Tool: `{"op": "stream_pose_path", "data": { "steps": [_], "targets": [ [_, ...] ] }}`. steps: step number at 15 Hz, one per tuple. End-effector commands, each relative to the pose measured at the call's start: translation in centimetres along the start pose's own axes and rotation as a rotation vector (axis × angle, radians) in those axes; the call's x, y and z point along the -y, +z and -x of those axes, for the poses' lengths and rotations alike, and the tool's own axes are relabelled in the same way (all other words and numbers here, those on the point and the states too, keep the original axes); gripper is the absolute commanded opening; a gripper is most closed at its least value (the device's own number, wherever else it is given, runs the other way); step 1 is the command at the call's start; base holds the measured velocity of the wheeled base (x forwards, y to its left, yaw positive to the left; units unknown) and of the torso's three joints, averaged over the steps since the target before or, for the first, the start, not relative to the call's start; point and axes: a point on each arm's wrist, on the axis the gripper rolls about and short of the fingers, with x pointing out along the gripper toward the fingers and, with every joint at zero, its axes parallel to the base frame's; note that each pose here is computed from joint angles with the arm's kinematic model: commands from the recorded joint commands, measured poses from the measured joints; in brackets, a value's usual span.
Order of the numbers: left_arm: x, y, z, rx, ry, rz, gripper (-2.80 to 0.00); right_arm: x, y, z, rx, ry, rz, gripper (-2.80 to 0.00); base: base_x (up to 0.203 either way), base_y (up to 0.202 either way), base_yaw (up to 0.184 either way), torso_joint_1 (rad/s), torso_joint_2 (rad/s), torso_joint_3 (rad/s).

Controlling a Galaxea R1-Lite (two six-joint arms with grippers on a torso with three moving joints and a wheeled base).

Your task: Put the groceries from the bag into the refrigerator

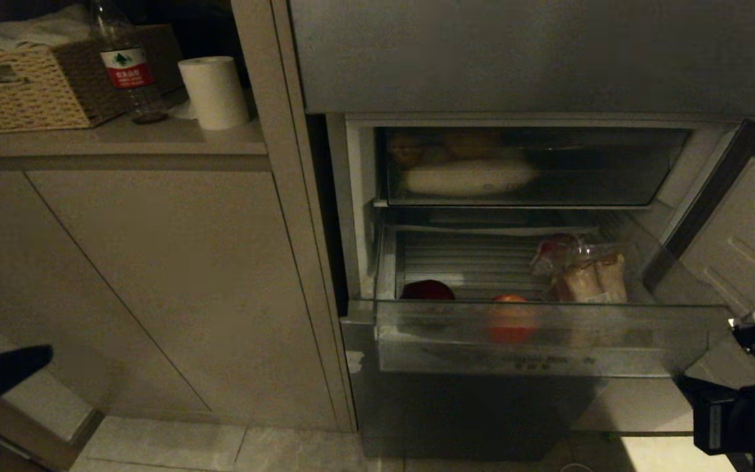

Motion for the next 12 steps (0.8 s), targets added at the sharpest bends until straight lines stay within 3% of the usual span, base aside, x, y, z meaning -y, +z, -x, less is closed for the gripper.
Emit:
{"op": "stream_pose_path", "data": {
  "steps": [1, 3, 5, 7, 9, 11, 12],
  "targets": [
    [-2.0, -1.5, 3.6, 0.115, -0.178, -0.01, -2.8, 0.4, 0.3, 1.5, 0.076, 0.006, 0.024, -2.8, 0.0, 0.0, 0.0, 0.0, 0.0, 0.0],
    [-2.8, -4.3, 4.1, 0.118, -0.251, -0.053, -2.8, 0.4, -0.2, 1.7, 0.072, 0.021, -0.019, -2.8, 0.0, 0.0, 0.0, 0.0, 0.0, 0.0],
    [-3.0, -7.5, 3.2, 0.063, -0.231, -0.065, -2.8, 0.7, 0.5, 2.3, 0.121, 0.071, -0.07, -2.8, 0.0, 0.0, 0.0, 0.0, 0.0, 0.0],
    [-3.2, -8.3, 3.0, 0.048, -0.111, 0.009, -2.8, 1.1, 0.6, 3.3, 0.154, 0.078, -0.08, -2.8, 0.0, 0.0, 0.0, 0.0, 0.0, 0.0],
    [-3.5, -9.2, 3.4, 0.075, 0.025, 0.031, -2.8, 1.0, -1.6, 2.9, 0.07, 0.077, -0.008, -2.8, 0.0, 0.0, 0.0, 0.0, 0.0, 0.0],
    [-3.8, -12.3, 4.1, 0.102, 0.086, -0.071, -2.8, 1.3, -2.5, 3.8, 0.094, 0.078, 0.018, -2.8, 0.0, 0.0, 0.0, 0.0, 0.0, 0.0],
    [-4.0, -14.5, 3.4, 0.076, 0.146, -0.122, -2.8, 1.5, -3.2, 4.6, 0.118, 0.073, 0.04, -2.8, 0.0, 0.0, 0.0, 0.0, 0.0, 0.0]
  ]
}}
